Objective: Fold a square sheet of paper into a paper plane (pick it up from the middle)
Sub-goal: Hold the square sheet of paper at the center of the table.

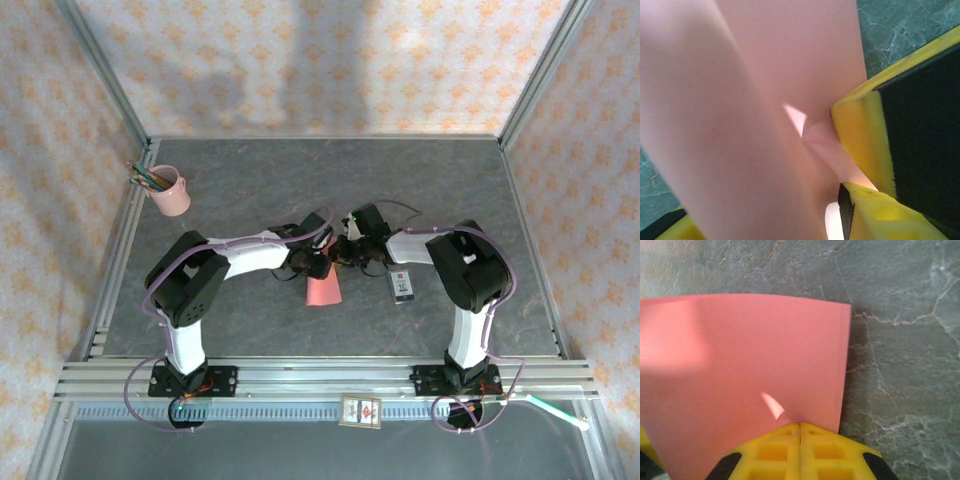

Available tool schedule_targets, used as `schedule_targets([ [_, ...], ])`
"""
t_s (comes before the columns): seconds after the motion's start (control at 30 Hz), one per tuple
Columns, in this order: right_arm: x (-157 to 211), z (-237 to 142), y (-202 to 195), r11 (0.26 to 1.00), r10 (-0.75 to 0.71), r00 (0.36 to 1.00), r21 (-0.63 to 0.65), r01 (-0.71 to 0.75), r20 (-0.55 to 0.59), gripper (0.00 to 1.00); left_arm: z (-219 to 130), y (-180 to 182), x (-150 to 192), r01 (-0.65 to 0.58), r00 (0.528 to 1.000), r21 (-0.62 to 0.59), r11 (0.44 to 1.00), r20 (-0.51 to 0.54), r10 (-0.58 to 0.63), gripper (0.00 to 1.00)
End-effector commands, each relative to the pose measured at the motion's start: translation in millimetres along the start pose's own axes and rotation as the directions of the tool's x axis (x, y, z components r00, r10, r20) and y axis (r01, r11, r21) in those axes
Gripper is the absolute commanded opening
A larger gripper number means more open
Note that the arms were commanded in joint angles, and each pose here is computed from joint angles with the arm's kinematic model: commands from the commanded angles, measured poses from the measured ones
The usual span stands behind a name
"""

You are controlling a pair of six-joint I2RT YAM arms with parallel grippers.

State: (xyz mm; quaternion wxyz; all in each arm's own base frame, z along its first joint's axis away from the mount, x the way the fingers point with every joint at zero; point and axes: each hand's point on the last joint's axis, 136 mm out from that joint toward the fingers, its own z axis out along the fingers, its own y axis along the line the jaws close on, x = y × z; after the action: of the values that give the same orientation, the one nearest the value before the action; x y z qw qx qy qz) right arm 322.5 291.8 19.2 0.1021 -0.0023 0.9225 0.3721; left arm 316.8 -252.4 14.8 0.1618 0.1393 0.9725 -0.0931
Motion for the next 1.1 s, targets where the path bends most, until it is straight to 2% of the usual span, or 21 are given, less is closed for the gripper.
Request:
schedule_targets([
  [0.0, 26, 10, -68, 0.968, 0.057, 0.998, 0.245, -0.046, -0.037, 0.05, 2, 66, 36, 0.003, 0.991, -0.241, 0.971, -0.13, -0.035, 0.49],
  [0.23, 20, 8, -65, 0.968, 0.037, 0.999, 0.249, -0.029, -0.031, 0.05, -16, 58, 33, 0.034, 0.993, -0.194, 0.98, -0.108, -0.055, 0.51],
  [0.43, 20, 8, -64, 0.969, 0.032, 0.999, 0.247, -0.023, -0.033, 0.05, -17, 51, 49, 0.065, 0.989, -0.133, 0.989, -0.122, -0.082, 0.52],
  [0.57, 20, 8, -64, 0.968, 0.027, 0.999, 0.249, -0.018, -0.034, 0.05, -16, 52, 49, 0.071, 0.989, -0.136, 0.988, -0.119, -0.088, 0.52],
  [0.8, 20, 7, -63, 0.969, 0.019, 0.999, 0.246, -0.009, -0.037, 0.05, -37, 45, 25, 0.114, 0.993, -0.105, 0.988, -0.022, -0.116, 0.52],
  [1.07, 20, 8, -63, 0.97, 0.019, 0.999, 0.245, -0.009, -0.037, 0.04, -67, 30, 4, 0.178, 0.981, -0.014, 0.984, 0.082, -0.176, 0.52],
])
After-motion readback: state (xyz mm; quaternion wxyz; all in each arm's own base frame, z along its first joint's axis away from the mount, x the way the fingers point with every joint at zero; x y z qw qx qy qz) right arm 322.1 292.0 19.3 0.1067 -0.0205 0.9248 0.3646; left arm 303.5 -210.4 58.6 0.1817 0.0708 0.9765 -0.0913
